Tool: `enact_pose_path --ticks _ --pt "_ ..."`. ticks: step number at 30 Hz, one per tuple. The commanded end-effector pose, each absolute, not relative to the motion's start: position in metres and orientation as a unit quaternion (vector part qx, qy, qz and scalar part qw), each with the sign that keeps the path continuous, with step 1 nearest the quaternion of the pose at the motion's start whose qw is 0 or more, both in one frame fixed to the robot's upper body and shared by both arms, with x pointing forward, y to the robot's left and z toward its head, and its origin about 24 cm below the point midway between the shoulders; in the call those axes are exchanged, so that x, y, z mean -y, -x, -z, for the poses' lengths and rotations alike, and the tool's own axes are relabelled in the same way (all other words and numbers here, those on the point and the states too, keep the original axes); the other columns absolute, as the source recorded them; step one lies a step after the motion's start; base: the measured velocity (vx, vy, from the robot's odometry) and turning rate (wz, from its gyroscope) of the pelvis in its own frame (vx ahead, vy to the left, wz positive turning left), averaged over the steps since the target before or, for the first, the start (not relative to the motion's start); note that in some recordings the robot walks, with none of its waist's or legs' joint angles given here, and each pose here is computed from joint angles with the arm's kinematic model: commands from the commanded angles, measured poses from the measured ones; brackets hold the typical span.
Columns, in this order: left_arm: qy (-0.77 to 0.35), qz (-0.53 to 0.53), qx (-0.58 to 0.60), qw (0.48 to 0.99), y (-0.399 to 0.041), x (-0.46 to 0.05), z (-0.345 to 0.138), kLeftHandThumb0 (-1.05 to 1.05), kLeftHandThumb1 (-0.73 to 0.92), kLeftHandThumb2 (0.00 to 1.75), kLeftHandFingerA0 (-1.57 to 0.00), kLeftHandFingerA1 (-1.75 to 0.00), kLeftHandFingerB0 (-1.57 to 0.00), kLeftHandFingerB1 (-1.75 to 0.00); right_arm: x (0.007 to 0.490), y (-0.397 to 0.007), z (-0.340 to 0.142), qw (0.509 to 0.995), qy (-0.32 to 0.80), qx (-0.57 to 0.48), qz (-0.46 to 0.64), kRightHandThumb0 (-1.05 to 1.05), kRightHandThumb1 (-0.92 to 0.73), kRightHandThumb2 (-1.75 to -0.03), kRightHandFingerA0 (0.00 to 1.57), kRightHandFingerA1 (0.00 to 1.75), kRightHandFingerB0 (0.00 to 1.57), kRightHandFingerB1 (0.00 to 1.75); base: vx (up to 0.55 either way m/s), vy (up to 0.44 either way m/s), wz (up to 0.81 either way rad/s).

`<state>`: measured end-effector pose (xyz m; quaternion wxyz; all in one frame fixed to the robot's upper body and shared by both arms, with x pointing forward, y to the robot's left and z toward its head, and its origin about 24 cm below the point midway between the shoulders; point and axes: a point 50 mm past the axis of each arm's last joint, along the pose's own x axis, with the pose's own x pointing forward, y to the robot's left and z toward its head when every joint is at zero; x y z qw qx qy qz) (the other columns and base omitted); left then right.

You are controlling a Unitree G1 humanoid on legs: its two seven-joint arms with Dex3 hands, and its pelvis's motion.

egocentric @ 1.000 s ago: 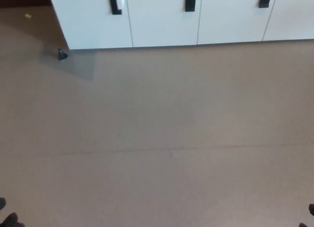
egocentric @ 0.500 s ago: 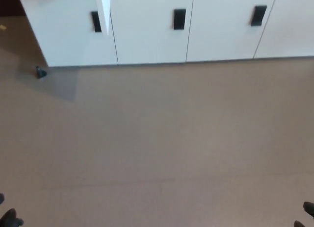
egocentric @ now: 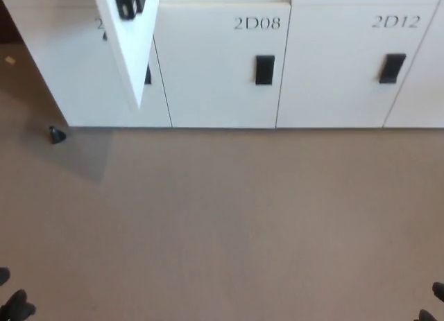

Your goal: The robot walks towards an open cabinet and lifts its left hand to push the door towards the right to close it.

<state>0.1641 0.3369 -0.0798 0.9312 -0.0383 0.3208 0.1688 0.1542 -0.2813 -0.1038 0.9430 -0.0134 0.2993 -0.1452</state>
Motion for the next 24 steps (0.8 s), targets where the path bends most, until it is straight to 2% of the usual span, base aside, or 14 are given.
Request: enact_pose_path --ticks 1,2,10,12,13,15,16,17,18,19,20,24 --pt "0.018 -0.175 -0.317 0.932 -0.1628 -0.3451 0.0752 -0.38 0.45 0.83 -0.49 -0.66 -0.29 -0.56 0.2837 -0.15 0.1054 0.939 0.026 -0.307 0.15 -0.3 -0.61 -0.58 0.68 0.48 0.41 0.37 0.36 -0.123 -0.09" --pt "0.013 -0.17 -0.316 0.933 -0.1649 -0.3451 0.0739 -0.32 0.61 0.59 -0.51 -0.61 -0.33 -0.52 0.2828 -0.1511 0.1051 0.94 0.028 -0.305 0.15 -0.29 -0.63 -0.59 0.7 0.48 0.43 0.38 0.38 -0.108 -0.09" --pt "0.014 -0.158 -0.317 0.935 -0.1658 -0.3445 0.0735 -0.35 0.63 0.58 -0.5 -0.6 -0.31 -0.5 0.2819 -0.1509 0.1059 0.939 0.025 -0.307 0.151 -0.29 -0.61 -0.59 0.72 0.49 0.42 0.38 0.4 0.071 -0.26" --pt "0.01 -0.161 -0.319 0.934 -0.1662 -0.3443 0.0737 -0.34 0.62 0.58 -0.54 -0.63 -0.34 -0.51 0.2816 -0.1508 0.1061 0.939 0.028 -0.307 0.15 -0.31 -0.6 -0.58 0.72 0.49 0.43 0.38 0.48 0.136 -0.29" --pt "0.009 -0.162 -0.319 0.934 -0.1664 -0.3442 0.0736 -0.39 0.46 0.85 -0.51 -0.69 -0.29 -0.58 0.2814 -0.1508 0.1063 0.939 0.03 -0.308 0.149 -0.3 -0.61 -0.58 0.71 0.49 0.43 0.37 0.46 0.158 -0.05" --pt "0.009 -0.162 -0.318 0.934 -0.1667 -0.3442 0.0733 -0.39 0.46 0.85 -0.51 -0.69 -0.29 -0.58 0.2813 -0.1508 0.1066 0.939 0.032 -0.309 0.149 -0.3 -0.61 -0.58 0.71 0.49 0.43 0.37 0.46 0.143 0.07" --pt "0.011 -0.161 -0.317 0.934 -0.1666 -0.3441 0.0733 -0.33 0.64 0.59 -0.53 -0.65 -0.31 -0.5 0.2813 -0.1508 0.1067 0.939 0.031 -0.309 0.149 -0.29 -0.61 -0.58 0.72 0.49 0.44 0.38 0.46 0.14 0.06" --pt "0.013 -0.16 -0.317 0.935 -0.1666 -0.344 0.0734 -0.33 0.64 0.59 -0.53 -0.65 -0.31 -0.5 0.2813 -0.1509 0.1068 0.939 0.031 -0.309 0.15 -0.29 -0.61 -0.58 0.72 0.49 0.44 0.38 0.44 0.127 0.06" --pt "0.011 -0.158 -0.317 0.935 -0.167 -0.3438 0.0733 -0.39 0.48 0.87 -0.5 -0.68 -0.28 -0.57 0.2816 -0.1506 0.1067 0.939 0.029 -0.309 0.15 -0.29 -0.61 -0.58 0.72 0.49 0.43 0.38 0.43 0.116 0.1" --pt "0.008 -0.156 -0.318 0.935 -0.1676 -0.3437 0.073 -0.39 0.48 0.87 -0.5 -0.68 -0.28 -0.57 0.2819 -0.1503 0.1067 0.939 0.029 -0.308 0.15 -0.29 -0.61 -0.58 0.72 0.49 0.43 0.38 0.42 0.102 0.07" --pt "0.005 -0.154 -0.318 0.935 -0.1679 -0.3437 0.0726 -0.34 0.67 0.59 -0.52 -0.61 -0.32 -0.49 0.2819 -0.1502 0.1066 0.939 0.027 -0.307 0.151 -0.28 -0.61 -0.58 0.74 0.49 0.45 0.38 0.42 0.096 0.14" --pt "0.006 -0.157 -0.317 0.935 -0.1685 -0.3437 0.0724 -0.33 0.64 0.58 -0.53 -0.62 -0.34 -0.5 0.2821 -0.1502 0.1066 0.939 0.026 -0.307 0.153 -0.28 -0.61 -0.58 0.72 0.49 0.44 0.38 0.39 0.022 0.39"
